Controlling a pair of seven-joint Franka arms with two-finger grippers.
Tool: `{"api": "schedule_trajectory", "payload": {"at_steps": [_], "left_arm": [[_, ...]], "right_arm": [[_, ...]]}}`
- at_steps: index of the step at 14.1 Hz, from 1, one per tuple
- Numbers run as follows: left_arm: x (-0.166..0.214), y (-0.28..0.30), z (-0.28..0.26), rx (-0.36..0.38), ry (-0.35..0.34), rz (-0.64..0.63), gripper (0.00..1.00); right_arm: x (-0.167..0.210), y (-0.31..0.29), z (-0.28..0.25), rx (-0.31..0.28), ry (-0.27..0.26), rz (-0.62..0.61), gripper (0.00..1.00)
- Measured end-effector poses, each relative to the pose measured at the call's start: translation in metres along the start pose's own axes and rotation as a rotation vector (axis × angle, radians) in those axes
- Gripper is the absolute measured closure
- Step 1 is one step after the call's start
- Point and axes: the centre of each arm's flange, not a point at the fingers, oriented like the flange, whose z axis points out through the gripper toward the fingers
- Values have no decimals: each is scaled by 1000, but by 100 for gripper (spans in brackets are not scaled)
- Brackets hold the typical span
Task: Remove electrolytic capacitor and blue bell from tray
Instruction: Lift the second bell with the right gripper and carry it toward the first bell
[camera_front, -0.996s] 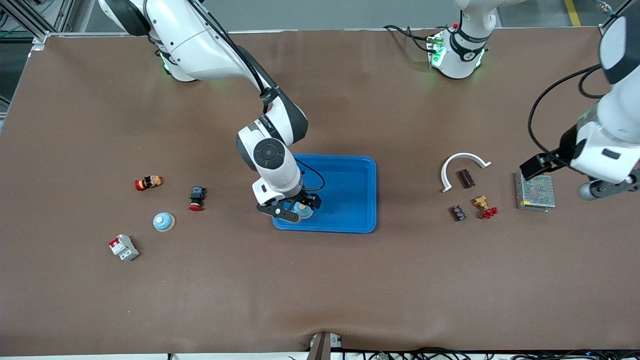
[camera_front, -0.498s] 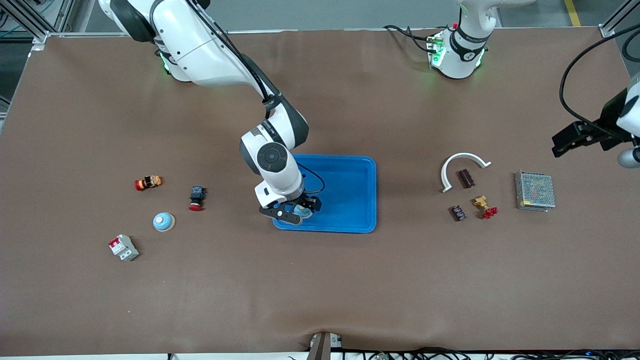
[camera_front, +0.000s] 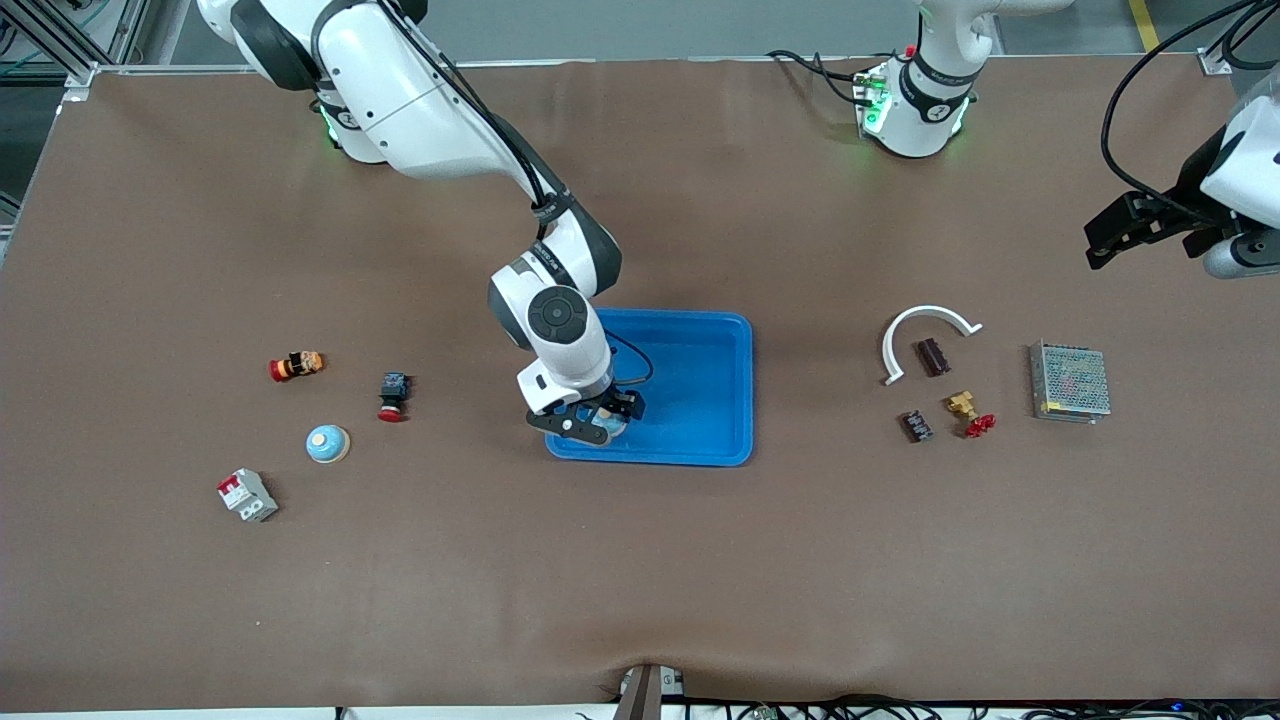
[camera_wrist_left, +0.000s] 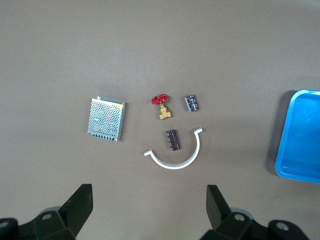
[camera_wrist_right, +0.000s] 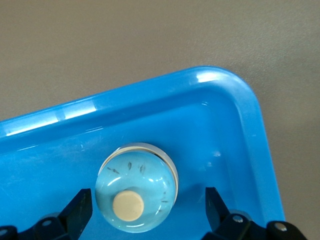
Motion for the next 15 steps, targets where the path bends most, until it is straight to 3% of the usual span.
{"api": "schedule_trajectory", "payload": {"at_steps": [8,11,15], "left_arm": [[1,-9,-1,-43,-5,-23,0],[0,-6,-2,-43,-6,-19,0],[-1,-3,-1,-41,-21,-13,0]], "right_arm": [[-6,-4,5,5,3,5,3],[-6,-4,4,5,5,6,31],[-2,-3,3,6,10,10,33]]}}
